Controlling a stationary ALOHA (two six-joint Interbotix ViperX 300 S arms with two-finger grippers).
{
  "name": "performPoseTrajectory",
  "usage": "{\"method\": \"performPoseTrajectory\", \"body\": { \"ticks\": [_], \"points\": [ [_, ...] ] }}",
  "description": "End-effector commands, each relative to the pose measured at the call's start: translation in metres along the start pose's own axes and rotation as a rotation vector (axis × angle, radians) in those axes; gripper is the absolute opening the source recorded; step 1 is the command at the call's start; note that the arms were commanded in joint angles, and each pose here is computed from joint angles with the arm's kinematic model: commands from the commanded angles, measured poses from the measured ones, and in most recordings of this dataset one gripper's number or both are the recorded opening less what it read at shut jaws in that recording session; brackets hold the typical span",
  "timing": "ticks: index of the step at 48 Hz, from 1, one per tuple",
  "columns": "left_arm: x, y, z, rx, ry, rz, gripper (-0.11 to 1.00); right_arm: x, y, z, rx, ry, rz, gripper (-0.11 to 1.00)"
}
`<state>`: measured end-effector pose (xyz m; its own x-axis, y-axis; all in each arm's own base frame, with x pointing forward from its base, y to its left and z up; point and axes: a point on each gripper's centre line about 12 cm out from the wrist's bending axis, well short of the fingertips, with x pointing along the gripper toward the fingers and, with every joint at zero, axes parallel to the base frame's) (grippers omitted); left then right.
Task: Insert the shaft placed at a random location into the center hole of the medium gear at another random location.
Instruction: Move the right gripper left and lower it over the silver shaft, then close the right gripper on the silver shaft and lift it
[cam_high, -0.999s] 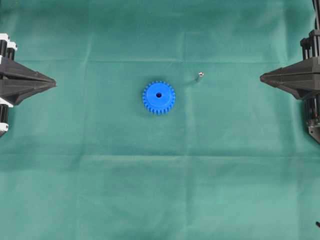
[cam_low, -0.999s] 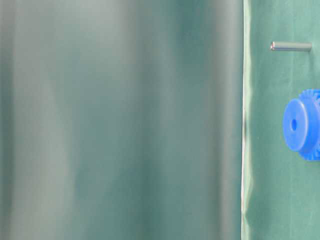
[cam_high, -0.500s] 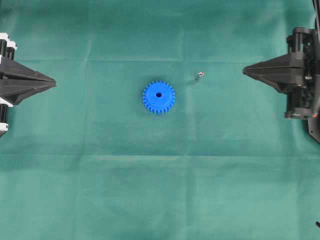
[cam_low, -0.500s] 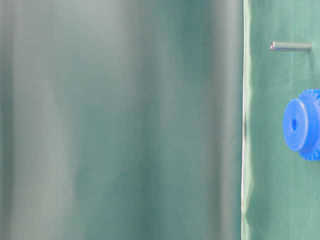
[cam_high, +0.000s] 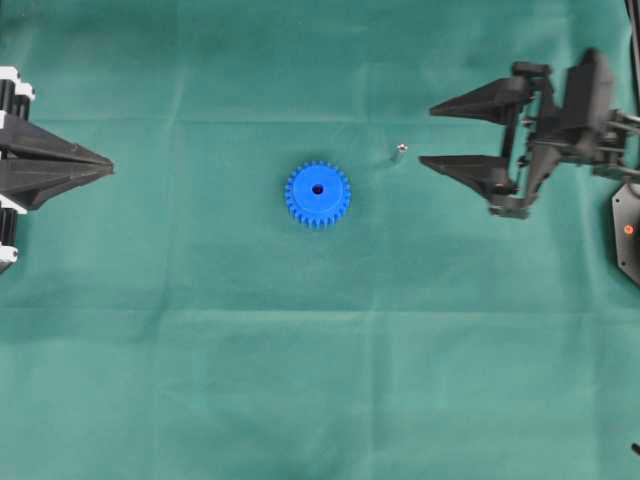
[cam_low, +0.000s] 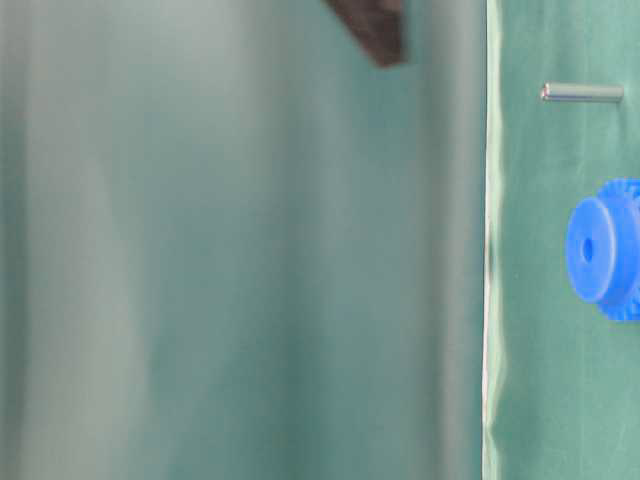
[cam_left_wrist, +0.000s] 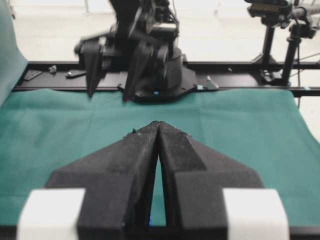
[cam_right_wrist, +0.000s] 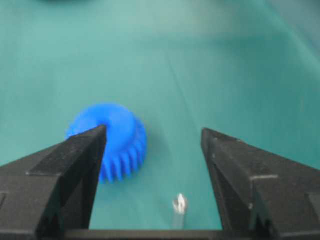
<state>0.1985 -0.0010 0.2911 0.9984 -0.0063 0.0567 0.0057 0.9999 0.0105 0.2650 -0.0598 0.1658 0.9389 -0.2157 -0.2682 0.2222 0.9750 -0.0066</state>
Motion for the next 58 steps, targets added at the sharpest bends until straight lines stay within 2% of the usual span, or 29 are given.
{"method": "performPoseTrajectory", "body": {
  "ticks": [1,12,23,39,44,52,54,58],
  "points": [
    [0.003,0.000,0.007,0.000,-0.014,0.000,0.00,0.012,-0.004,-0.007,0.015,-0.006,-0.022,0.77],
    [0.003,0.000,0.006,0.002,-0.008,0.000,0.00,0.035,-0.009,-0.038,0.038,0.057,-0.054,0.77],
    [0.004,0.000,0.004,-0.002,0.000,0.000,0.00,0.051,-0.014,-0.057,0.049,0.120,-0.077,0.77],
    [0.004,0.000,0.003,-0.002,0.012,-0.002,0.00,0.052,-0.015,-0.063,0.057,0.129,-0.083,0.74],
    [0.004,0.000,0.003,-0.002,0.012,0.000,0.00,0.053,-0.014,-0.062,0.052,0.128,-0.080,0.64],
    [0.004,0.000,0.003,-0.002,0.015,0.000,0.00,0.053,-0.013,-0.062,0.042,0.128,-0.069,0.21],
    [0.004,0.000,0.003,-0.002,0.015,0.000,0.00,0.053,-0.013,-0.063,0.042,0.129,-0.069,0.14],
    [0.004,0.000,0.002,-0.002,0.017,-0.002,0.00,0.053,-0.013,-0.062,0.039,0.126,-0.065,0.13]
  ]
}}
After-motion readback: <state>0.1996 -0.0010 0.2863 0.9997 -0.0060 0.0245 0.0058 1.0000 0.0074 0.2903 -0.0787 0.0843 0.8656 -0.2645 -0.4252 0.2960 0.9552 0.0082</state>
